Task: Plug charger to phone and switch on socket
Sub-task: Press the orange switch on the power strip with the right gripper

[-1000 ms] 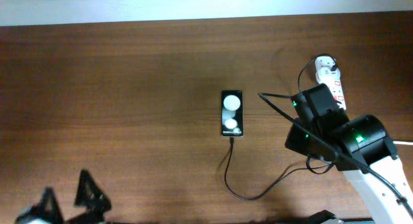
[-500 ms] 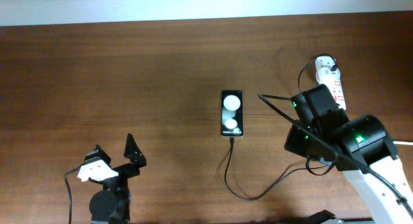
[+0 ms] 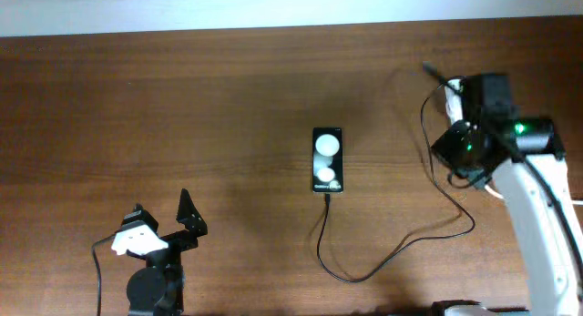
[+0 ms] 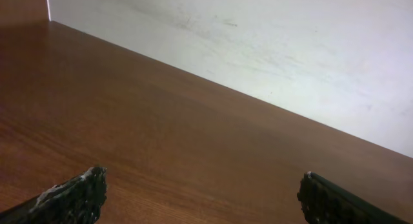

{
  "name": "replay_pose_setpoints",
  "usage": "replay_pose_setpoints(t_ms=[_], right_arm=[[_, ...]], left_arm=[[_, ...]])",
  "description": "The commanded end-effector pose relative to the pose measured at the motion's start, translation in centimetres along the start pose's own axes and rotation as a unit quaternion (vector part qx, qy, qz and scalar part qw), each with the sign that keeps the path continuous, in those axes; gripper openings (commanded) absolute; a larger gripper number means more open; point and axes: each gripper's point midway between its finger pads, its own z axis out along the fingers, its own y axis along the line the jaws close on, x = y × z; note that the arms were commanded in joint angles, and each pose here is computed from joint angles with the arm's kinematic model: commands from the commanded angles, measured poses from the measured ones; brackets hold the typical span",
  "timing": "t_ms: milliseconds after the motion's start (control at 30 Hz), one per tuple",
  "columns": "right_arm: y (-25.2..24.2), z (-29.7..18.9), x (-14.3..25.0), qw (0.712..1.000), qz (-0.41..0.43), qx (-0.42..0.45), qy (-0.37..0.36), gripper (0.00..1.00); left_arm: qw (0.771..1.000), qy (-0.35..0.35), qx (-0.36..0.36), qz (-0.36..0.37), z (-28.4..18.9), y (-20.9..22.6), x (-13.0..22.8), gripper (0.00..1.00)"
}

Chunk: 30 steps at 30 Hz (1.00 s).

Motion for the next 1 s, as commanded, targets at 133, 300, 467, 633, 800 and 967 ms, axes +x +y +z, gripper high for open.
replay_pose_setpoints(t_ms=[133,300,467,633,800,967], right_arm=[[-0.3,9.9,-9.4,0.995,0.073,-0.038,0.048,0.04],[0.1,14.5,-13.6,0.992,0.106,-0.072,0.023,0.04],[1.1,16.9,-15.8,0.987,0.13,-0.091,-0.01,0.04],[0.2,19.5,-16.5,0.986,0.141,-0.085,-0.011,0.04],[0.1,20.6,-17.2,0.985,0.144,-0.09,-0.019,0.04],[0.4,20.6,-17.9,0.984,0.143,-0.096,-0.034,0.04]], left_arm=[[1.0,0.002,0.003,0.008,0.1,-0.1,0.3,0.99],[1.0,0.003,0.003,0.008,0.1,-0.1,0.3,0.99],[1.0,0.003,0.003,0.008,0.1,-0.1,0.3,0.99],[1.0,0.003,0.003,0.008,0.1,-0.1,0.3,0.99],[1.0,0.003,0.003,0.008,0.1,-0.1,0.3,0.99],[1.0,0.003,0.003,0.008,0.1,-0.1,0.3,0.99]])
